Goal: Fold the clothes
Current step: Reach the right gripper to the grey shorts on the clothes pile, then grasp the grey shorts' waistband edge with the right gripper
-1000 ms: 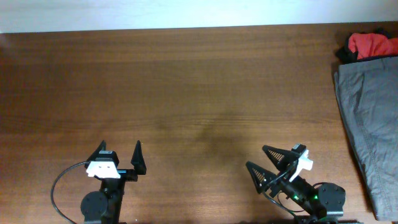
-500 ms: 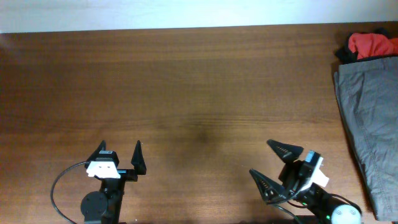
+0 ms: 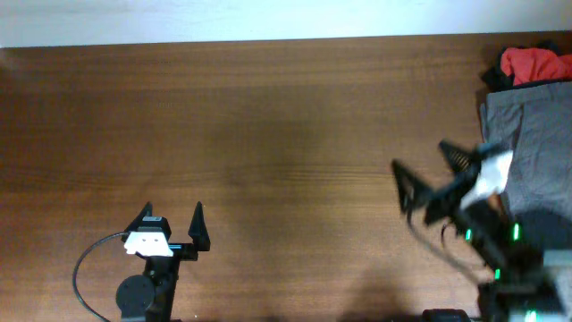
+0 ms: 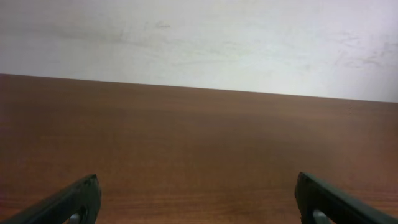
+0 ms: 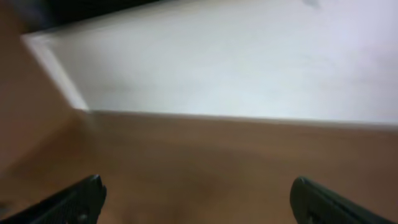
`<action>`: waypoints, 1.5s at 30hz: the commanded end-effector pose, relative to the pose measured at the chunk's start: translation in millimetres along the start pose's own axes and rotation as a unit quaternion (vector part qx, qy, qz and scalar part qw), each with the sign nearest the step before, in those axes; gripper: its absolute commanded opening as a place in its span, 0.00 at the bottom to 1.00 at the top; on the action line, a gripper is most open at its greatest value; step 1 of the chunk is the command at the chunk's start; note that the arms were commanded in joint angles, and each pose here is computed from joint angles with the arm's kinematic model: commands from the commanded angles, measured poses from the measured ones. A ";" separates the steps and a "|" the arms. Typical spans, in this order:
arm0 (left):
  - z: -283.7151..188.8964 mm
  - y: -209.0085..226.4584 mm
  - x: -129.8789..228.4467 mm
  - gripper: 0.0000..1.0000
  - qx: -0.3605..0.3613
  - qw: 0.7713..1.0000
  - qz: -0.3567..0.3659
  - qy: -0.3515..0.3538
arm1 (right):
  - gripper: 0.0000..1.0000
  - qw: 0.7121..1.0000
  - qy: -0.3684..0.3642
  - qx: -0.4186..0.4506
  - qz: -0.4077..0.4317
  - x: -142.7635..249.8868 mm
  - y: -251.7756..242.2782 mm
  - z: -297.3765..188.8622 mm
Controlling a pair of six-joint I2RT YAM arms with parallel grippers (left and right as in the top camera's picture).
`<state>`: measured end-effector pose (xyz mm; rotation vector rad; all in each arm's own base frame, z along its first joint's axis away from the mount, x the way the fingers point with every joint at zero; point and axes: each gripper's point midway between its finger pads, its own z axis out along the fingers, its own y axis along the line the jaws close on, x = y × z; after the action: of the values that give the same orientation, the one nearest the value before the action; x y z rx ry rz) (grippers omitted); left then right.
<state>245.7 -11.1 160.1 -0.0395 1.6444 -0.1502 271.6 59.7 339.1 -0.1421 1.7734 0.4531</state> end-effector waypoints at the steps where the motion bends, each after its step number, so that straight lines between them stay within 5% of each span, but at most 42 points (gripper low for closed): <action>1: 0.1 0.4 1.3 0.99 -0.001 1.000 0.008 -0.001 | 0.99 0.975 0.059 0.207 -0.046 -16.3 -79.5 12.2; 8: 0.1 0.4 1.3 0.99 -0.001 1.000 0.008 -0.001 | 0.99 0.857 0.189 0.474 -0.072 -5.4 -194.3 31.6; 19: 0.1 0.4 1.3 0.99 -0.001 1.000 0.008 -0.001 | 0.99 0.829 0.255 0.487 -0.104 59.1 -257.4 108.8; 27: 0.1 0.4 1.3 0.99 -0.001 1.000 0.008 -0.001 | 0.99 0.770 0.348 0.525 -0.106 152.8 -341.5 117.6; 33: 0.1 0.4 1.3 0.99 -0.001 1.000 0.008 -0.001 | 0.99 0.761 0.346 0.542 -0.082 180.8 -379.7 112.7; 45: 0.1 0.4 1.3 0.99 -0.001 1.000 0.008 -0.001 | 0.99 0.807 0.314 0.497 -0.059 192.7 -397.0 134.4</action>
<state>245.6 -11.1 160.4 -0.0394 1.6433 -0.1502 468.8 -227.9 44.3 0.4087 2.4100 -0.7814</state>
